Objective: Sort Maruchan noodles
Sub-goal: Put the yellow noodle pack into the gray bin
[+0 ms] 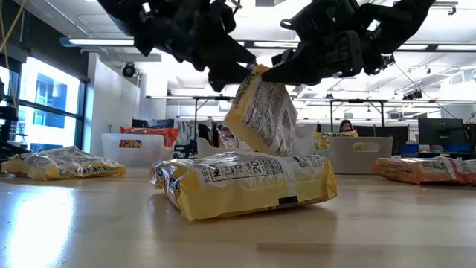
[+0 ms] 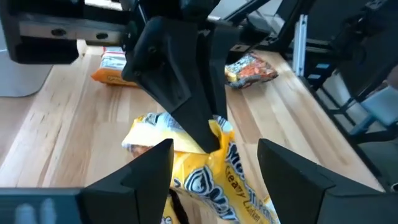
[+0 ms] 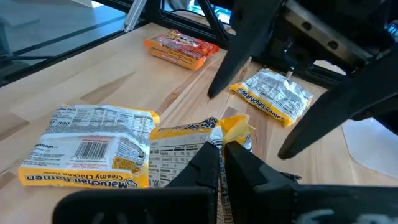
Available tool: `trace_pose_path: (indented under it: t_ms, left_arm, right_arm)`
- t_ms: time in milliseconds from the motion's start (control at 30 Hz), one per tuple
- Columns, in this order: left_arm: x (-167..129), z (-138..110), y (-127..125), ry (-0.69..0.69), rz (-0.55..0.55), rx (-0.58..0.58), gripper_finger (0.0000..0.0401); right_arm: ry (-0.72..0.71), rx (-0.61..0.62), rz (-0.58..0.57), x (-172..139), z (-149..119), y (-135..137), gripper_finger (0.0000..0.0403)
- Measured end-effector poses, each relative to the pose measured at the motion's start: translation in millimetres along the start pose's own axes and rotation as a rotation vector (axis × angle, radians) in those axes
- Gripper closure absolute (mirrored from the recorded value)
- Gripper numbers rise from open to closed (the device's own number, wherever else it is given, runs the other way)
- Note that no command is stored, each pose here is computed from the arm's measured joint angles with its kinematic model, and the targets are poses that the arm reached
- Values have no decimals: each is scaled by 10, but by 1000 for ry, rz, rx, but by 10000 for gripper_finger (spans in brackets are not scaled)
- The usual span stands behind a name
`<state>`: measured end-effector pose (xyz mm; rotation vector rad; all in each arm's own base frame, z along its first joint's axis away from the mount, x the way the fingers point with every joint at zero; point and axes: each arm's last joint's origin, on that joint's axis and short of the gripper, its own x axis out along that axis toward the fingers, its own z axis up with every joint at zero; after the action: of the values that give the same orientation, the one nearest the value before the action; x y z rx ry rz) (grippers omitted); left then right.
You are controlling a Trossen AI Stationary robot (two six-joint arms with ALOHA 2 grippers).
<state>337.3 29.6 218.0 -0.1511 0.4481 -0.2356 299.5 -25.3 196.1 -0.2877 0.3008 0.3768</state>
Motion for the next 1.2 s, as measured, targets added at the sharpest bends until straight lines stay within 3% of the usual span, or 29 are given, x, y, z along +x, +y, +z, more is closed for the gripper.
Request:
trace_pose_path:
  t_ms: [300,667,833,967,1200]
  left_arm:
    - [114,-58,43,30,8,1,224]
    - [100,-58,74,32,-7,28,390]
    - [72,-56,129,30,-46,-33,397]
    - [43,-46,213,15,0,-119,400]
    - [-8,-53,338,-101,132,-357,401]
  right_arm:
    - [-4,-3,-3,0,4,-2,403]
    - [12,2,-34,0,-2,-9,403]
    - [18,57,-63,1,0,-17,400]
    - [63,144,-151,-42,7,-30,368]
    - [182,333,-411,-329,208,121,265]
